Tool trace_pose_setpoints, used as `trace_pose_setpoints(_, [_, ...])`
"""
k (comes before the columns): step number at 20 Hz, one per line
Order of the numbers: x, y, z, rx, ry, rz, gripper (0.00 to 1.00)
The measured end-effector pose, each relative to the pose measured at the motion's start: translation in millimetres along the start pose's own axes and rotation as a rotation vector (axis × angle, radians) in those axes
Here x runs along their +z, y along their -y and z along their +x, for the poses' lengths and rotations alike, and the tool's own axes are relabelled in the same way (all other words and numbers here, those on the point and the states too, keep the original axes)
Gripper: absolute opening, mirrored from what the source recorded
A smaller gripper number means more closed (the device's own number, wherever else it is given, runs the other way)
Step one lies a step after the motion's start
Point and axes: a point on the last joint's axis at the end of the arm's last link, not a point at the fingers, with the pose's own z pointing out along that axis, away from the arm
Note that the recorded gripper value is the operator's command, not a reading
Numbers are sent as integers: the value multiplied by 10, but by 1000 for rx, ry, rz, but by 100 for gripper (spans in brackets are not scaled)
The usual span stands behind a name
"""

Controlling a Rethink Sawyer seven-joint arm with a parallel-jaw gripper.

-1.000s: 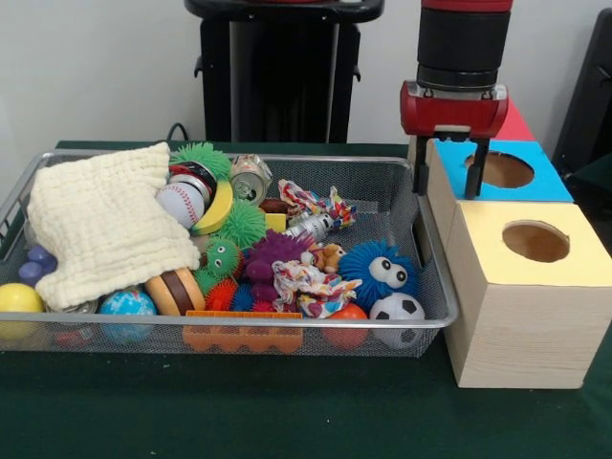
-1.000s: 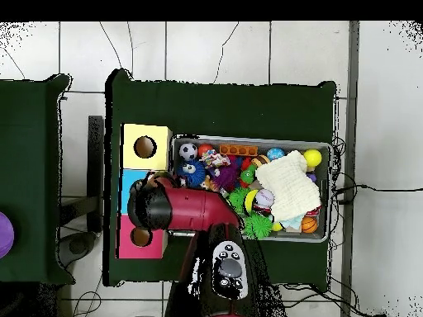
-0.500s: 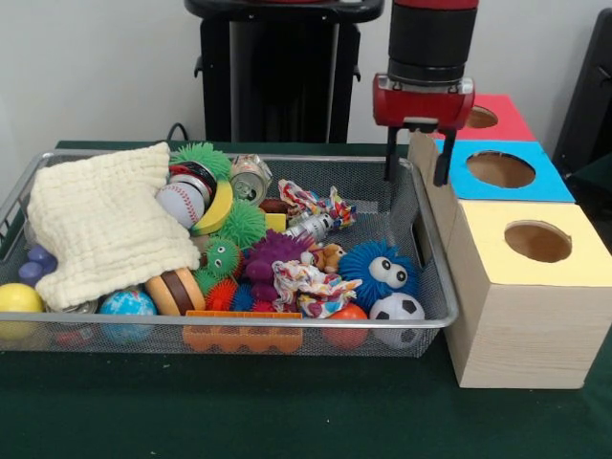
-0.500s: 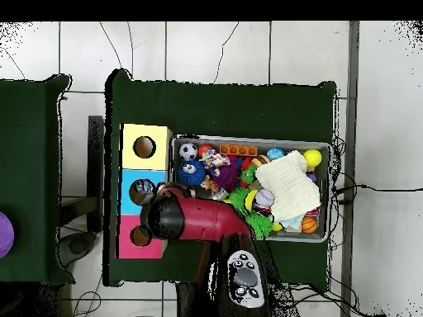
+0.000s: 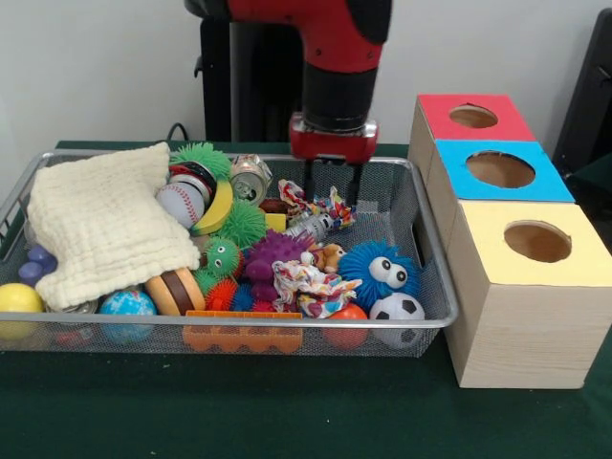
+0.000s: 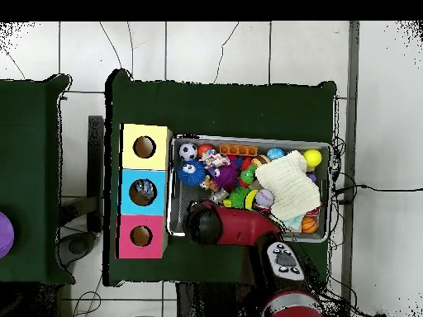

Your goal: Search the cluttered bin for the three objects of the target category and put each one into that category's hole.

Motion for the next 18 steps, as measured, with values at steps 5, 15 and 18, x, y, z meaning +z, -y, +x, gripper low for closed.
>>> trace_pose_setpoints(5, [441, 238, 331, -43, -68, 0, 100])
trace_pose_setpoints(15, [610, 244, 308, -108, -41, 1, 100])
trace_pose_setpoints(18, [611, 220, 305, -130, -36, 6, 0])
